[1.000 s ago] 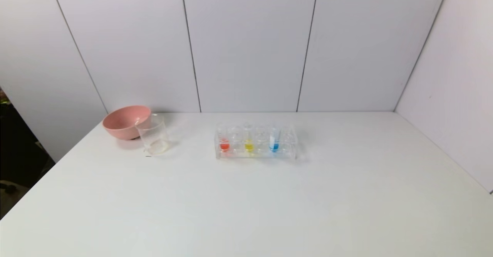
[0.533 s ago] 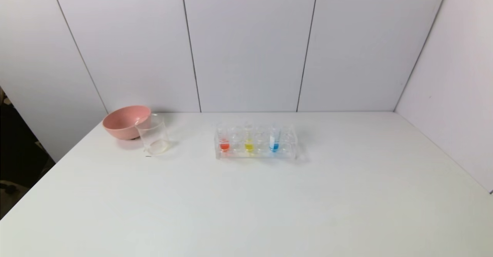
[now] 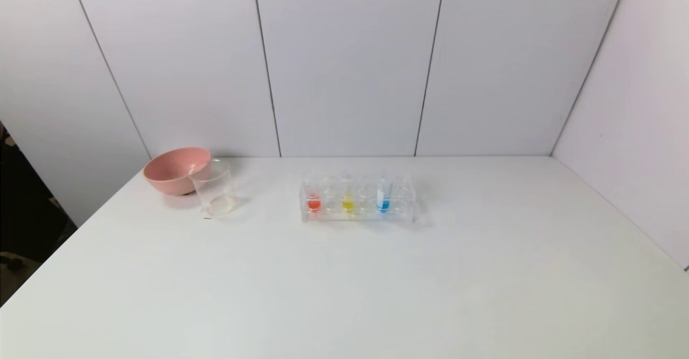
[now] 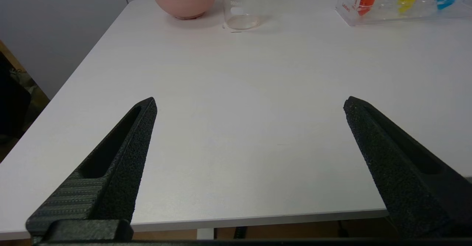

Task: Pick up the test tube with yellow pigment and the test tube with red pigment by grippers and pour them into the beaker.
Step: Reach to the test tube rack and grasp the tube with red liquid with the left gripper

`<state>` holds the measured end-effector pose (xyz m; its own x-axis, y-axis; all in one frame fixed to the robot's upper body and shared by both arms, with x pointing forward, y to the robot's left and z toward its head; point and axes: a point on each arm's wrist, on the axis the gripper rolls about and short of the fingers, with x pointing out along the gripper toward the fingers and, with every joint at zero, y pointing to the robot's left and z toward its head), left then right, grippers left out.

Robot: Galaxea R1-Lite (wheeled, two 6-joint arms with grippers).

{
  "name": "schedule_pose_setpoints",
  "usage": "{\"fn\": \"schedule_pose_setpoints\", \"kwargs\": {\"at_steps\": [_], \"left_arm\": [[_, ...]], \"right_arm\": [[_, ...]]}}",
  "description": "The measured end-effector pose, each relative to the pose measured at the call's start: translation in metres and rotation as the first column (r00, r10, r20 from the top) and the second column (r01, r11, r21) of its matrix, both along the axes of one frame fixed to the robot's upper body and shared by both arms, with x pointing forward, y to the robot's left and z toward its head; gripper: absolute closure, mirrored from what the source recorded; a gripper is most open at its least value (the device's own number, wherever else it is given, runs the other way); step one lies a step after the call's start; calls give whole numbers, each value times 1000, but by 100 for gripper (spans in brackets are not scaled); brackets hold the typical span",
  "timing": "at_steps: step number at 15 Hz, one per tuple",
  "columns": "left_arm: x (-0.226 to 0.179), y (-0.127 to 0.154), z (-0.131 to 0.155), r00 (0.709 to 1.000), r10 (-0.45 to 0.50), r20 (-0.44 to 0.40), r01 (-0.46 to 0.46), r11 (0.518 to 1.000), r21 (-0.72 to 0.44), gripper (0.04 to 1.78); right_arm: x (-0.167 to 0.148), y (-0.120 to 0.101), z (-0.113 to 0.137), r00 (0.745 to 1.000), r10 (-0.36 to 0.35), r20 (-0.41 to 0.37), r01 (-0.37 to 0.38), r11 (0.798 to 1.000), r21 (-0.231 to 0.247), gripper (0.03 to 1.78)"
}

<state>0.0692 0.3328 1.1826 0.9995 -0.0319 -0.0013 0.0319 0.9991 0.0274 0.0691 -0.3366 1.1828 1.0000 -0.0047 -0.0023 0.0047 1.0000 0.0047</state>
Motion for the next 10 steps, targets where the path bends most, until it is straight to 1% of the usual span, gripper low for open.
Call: {"fn": "schedule_pose_setpoints", "kwargs": {"at_steps": [5, 8, 10], "left_arm": [[0, 0, 0, 1000, 3, 2, -3, 1000, -4, 5], [-2, 0, 10, 998, -2, 69, 3, 1000, -14, 5], [-5, 0, 18, 997, -9, 80, 10, 1000, -17, 5]], "right_arm": [[0, 0, 0, 1000, 0, 0, 0, 1000, 0, 11], [0, 0, 0, 1000, 0, 0, 0, 1000, 0, 11], [0, 0, 0, 1000, 0, 0, 0, 1000, 0, 11]]}}
